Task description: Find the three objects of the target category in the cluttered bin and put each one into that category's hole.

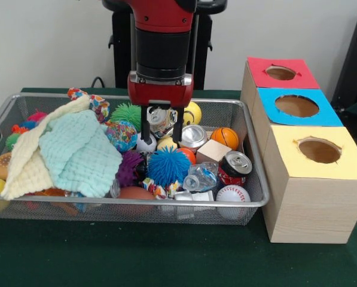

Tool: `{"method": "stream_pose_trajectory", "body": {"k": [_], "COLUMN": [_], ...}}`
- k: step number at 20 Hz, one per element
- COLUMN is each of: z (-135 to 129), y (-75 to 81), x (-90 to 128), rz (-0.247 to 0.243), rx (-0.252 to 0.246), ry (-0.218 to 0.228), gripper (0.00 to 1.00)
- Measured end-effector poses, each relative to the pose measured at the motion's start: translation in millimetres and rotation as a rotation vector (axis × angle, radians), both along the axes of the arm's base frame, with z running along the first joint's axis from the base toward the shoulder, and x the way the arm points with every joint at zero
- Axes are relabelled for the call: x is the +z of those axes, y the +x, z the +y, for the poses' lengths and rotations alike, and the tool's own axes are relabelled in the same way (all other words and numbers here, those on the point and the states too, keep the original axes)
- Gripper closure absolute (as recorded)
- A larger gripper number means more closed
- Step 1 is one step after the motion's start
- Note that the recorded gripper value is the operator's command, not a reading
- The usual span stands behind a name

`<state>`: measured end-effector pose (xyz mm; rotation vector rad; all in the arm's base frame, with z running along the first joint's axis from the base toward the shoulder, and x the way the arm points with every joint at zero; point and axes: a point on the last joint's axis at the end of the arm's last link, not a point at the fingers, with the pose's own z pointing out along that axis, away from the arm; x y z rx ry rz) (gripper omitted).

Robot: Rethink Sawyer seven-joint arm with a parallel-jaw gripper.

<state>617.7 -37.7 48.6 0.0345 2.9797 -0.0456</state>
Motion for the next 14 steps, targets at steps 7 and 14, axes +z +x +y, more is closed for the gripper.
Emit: {"method": "stream_pose_trajectory", "body": {"k": [7,14], "z": [1.9,4.5], "y": [-7.3,-23.5], "x": [-14.9,-41.1], "rz": [0.027,0.079], "rx": [-0.003,-0.009], "ry": [0.013,0.033], "gripper": [0.0,0.0]}}
